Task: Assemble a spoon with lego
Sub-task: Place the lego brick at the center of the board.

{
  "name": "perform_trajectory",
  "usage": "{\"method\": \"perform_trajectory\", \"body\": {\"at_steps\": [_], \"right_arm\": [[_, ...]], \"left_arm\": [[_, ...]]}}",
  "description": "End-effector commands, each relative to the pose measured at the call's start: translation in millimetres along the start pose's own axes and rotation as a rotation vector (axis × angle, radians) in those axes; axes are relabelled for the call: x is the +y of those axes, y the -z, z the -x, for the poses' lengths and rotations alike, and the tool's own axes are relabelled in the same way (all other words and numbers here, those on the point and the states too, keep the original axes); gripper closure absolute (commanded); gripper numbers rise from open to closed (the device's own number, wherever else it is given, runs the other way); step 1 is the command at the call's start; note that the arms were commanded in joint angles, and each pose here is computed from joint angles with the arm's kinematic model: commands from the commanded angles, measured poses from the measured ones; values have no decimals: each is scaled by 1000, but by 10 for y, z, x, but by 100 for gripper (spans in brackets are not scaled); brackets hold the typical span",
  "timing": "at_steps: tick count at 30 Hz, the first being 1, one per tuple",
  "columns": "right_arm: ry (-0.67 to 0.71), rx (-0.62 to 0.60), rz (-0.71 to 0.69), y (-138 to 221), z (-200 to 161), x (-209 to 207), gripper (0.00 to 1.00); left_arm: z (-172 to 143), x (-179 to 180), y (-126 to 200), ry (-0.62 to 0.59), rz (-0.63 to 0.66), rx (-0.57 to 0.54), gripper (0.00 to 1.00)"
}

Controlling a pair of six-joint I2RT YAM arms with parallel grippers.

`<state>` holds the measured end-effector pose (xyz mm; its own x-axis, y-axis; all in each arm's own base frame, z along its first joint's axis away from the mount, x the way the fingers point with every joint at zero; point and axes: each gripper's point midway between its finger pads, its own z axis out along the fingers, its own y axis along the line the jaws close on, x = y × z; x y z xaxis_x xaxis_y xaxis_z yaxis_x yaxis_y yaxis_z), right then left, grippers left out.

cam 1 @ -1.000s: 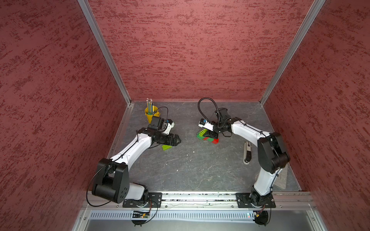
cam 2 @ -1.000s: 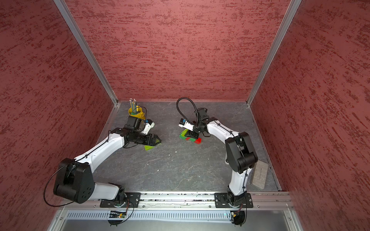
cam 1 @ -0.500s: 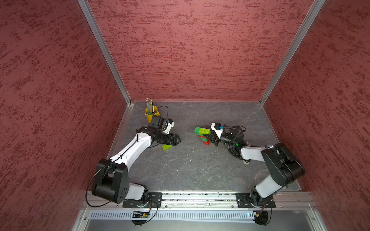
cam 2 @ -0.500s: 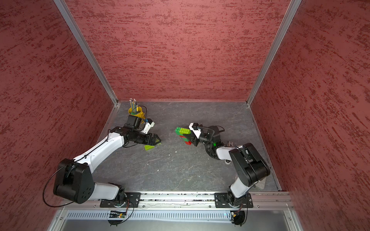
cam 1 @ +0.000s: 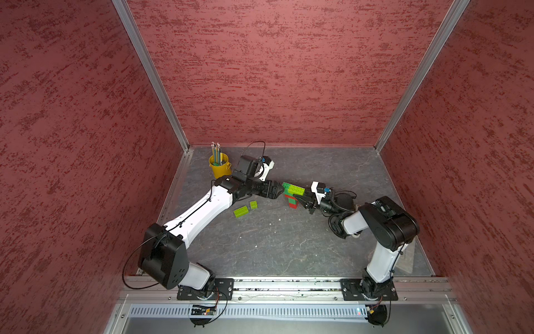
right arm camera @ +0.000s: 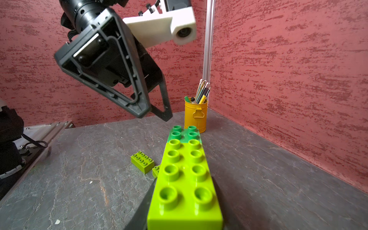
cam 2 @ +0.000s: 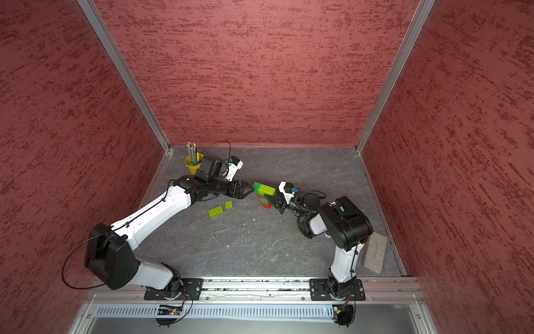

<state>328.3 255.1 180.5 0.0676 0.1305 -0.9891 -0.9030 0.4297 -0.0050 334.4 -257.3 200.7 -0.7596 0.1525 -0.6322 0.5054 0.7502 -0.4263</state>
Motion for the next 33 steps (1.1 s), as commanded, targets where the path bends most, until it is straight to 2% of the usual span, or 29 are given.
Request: {"method": "perform_trajectory", "body": {"at_steps": [1,7,12,15,24,33], "right_arm": [[18,-60,18,36,124,45,81],[-36,-6,-15,23,-11,26,82],[4,-12,-40,94,-111,112,82],[4,-57,-40,170,-97,173,81],[3,-19,-47,198,-241,211,77],[38,1,-40,290,-255,335,77]], "left_arm": [[85,48,-145,45,13,-37,7],[-17,90,-334,57,44,3,8],[-40,86,-350,68,32,-15,7],[-43,56,-330,67,19,-13,8],[-231,7,-429,74,3,34,8],[-419,8,-539,90,10,84,8]]}}
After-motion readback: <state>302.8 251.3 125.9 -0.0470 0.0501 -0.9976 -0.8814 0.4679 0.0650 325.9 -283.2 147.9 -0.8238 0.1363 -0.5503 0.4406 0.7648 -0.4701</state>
